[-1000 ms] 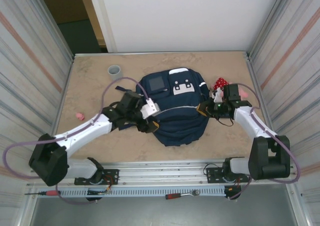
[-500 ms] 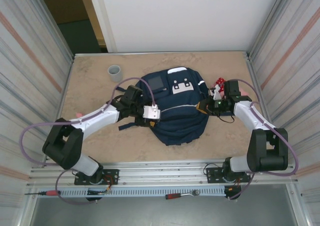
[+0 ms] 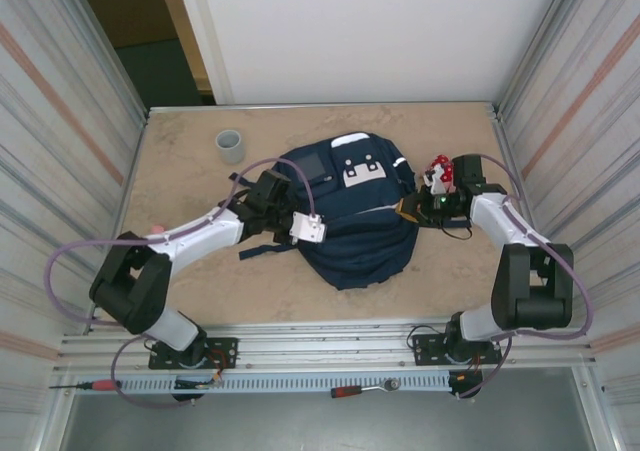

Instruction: Pack the student bag

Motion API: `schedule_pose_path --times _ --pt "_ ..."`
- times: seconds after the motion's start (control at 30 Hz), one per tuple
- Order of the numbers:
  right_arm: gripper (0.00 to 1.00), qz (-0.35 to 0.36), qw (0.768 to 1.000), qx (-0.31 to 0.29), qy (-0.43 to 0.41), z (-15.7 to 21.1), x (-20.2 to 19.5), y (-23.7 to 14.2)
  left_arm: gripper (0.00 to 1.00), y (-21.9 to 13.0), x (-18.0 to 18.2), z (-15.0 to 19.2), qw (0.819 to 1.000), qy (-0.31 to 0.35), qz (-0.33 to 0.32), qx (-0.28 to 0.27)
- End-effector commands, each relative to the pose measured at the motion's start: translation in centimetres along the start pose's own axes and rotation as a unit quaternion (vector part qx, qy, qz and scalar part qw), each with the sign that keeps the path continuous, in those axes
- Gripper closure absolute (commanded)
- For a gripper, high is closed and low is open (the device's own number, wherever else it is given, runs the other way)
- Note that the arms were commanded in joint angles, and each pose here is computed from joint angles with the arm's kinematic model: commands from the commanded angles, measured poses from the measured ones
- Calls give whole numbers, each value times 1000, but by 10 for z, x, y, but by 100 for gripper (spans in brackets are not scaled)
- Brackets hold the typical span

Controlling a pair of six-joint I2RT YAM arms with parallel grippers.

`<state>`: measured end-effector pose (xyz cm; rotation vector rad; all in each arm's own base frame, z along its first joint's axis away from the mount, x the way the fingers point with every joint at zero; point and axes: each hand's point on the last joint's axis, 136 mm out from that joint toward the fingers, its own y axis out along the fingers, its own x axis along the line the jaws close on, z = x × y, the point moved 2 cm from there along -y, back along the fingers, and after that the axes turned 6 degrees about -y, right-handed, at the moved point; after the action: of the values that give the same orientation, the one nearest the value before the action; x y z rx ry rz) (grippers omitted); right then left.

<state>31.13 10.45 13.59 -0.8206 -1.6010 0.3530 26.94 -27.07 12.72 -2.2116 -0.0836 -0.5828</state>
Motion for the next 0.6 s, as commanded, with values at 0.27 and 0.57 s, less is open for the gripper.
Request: schedule_pose_path --times 0.27,0.57 --pt "61 28 994 -80 -65 -47 11 -17 100 -10 -24 -33 988 -150 16 -35" --pt "52 184 960 -135 -160 20 50 -61 100 -9 -19 -49 968 -237 47 -62"
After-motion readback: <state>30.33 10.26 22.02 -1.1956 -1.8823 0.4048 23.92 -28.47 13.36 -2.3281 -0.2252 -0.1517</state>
